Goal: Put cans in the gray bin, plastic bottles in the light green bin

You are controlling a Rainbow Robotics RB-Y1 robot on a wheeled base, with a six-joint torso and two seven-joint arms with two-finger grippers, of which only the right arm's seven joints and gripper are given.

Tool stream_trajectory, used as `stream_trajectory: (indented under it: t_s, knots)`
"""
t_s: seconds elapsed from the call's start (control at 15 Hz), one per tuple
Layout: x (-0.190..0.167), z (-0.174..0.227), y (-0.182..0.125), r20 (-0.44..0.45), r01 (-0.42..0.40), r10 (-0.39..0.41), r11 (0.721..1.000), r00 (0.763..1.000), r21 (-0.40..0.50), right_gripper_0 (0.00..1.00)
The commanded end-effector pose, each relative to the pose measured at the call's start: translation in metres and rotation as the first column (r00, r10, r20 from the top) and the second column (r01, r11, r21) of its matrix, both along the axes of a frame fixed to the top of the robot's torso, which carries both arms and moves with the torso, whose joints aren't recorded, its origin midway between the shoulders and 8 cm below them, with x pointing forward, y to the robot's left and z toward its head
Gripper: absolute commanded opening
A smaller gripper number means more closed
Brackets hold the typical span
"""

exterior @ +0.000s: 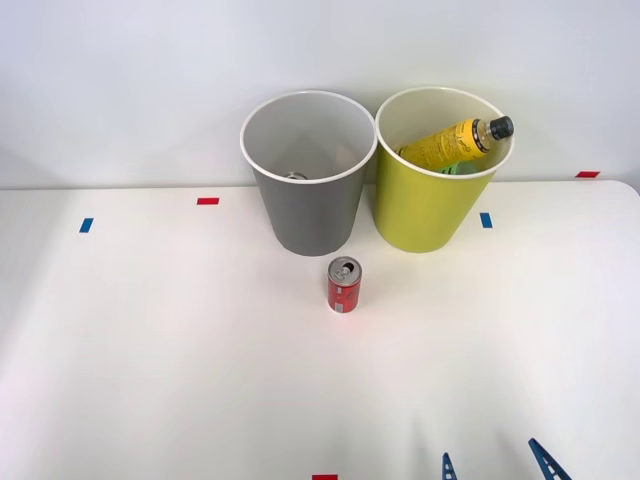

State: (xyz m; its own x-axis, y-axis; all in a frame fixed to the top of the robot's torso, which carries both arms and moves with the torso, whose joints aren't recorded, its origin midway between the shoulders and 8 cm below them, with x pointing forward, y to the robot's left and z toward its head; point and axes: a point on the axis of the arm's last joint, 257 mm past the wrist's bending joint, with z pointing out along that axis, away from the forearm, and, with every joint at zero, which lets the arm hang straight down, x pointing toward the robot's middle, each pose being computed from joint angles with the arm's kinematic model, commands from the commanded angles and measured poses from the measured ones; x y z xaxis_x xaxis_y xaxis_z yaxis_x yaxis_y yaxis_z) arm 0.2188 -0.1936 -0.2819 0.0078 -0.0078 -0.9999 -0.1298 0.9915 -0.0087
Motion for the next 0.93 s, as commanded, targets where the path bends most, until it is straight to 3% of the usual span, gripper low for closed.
stream_trajectory:
  t_s: [0.07, 0.93]
  knots:
    - [0.0000, 0.0000, 0.0000, 0.000, 0.000, 0.000, 1.000, 1.000, 0.000, 1.00]
    - [0.0000, 0.0000, 0.0000, 0.000, 0.000, 0.000, 1.000, 1.000, 0.000, 1.00]
